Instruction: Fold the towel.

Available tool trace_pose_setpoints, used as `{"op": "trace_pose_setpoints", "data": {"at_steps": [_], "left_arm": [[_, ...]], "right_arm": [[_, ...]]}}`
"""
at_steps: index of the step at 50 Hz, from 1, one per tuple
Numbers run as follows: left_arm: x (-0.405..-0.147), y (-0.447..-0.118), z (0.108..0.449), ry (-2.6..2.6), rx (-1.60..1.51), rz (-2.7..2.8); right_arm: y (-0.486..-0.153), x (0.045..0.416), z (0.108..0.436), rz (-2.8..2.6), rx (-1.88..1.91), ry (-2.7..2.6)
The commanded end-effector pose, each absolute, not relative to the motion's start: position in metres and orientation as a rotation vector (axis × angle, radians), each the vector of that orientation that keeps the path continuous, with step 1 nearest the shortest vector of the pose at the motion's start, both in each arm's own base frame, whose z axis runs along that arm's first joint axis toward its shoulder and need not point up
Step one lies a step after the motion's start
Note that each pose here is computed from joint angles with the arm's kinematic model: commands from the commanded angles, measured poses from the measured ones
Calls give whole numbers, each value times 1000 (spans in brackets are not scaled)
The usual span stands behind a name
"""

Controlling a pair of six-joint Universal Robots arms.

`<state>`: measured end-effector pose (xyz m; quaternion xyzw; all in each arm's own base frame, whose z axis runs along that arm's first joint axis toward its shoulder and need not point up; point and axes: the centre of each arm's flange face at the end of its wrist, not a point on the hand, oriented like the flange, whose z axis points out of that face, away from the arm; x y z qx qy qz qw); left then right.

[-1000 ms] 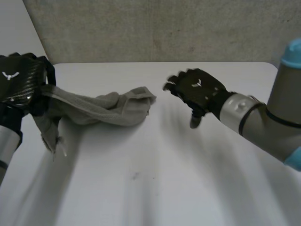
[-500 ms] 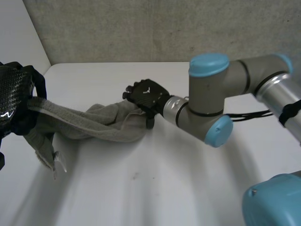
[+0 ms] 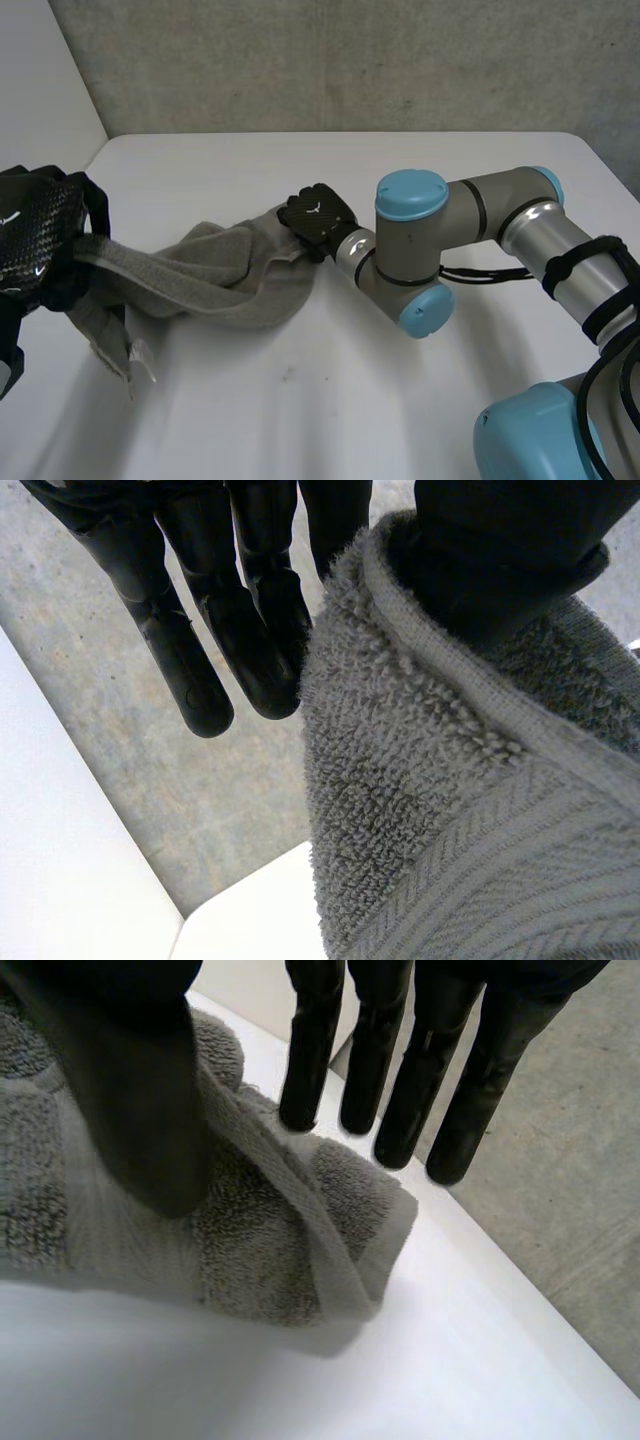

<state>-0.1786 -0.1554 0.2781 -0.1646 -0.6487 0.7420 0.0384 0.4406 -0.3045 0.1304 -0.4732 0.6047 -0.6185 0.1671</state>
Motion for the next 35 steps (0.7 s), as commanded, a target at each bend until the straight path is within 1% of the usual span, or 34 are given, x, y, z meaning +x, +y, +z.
{"op": "trace_pose_setpoints", "data": {"at_steps": [1, 14, 21, 23, 24, 26, 27, 28, 29, 30, 31, 32, 34, 35], "left_arm": [[-179, -157, 274, -2007, -505, 2262], [-179, -157, 273, -2013, -503, 2254], [-176, -160, 264, -2055, -495, 2239], [-174, -164, 261, -2069, -485, 2241], [-172, -170, 258, -2084, -470, 2246], [-169, -176, 255, -2098, -456, 2251], [-169, -176, 255, -2099, -456, 2252], [-167, -182, 251, -2117, -441, 2257], [-163, -189, 247, -2138, -423, 2261], [-163, -189, 247, -2138, -423, 2261], [-160, -196, 244, -2157, -406, 2263], [-158, -202, 239, -2181, -395, 2254], [-156, -208, 235, -2201, -386, 2248], [-154, -213, 233, -2218, -379, 2240]], "right_arm": [[-292, 444, 129, -1713, -1370, 1727], [-291, 444, 127, -1671, -1299, 1756], [-298, 447, 130, -1704, -1210, 1746], [-299, 446, 144, -1717, -1146, 1744], [-299, 446, 144, -1717, -1146, 1743], [-302, 441, 176, -1748, -1079, 1723], [-302, 441, 176, -1749, -1079, 1723], [-302, 437, 194, -1767, -1055, 1710], [-302, 437, 195, -1767, -1054, 1710], [-302, 428, 211, -1771, -1041, 1721], [-305, 416, 227, -1782, -1029, 1745], [-305, 415, 227, -1782, -1029, 1746], [-307, 379, 267, -1794, -1015, 1804], [-307, 379, 267, -1794, -1015, 1804]]}}
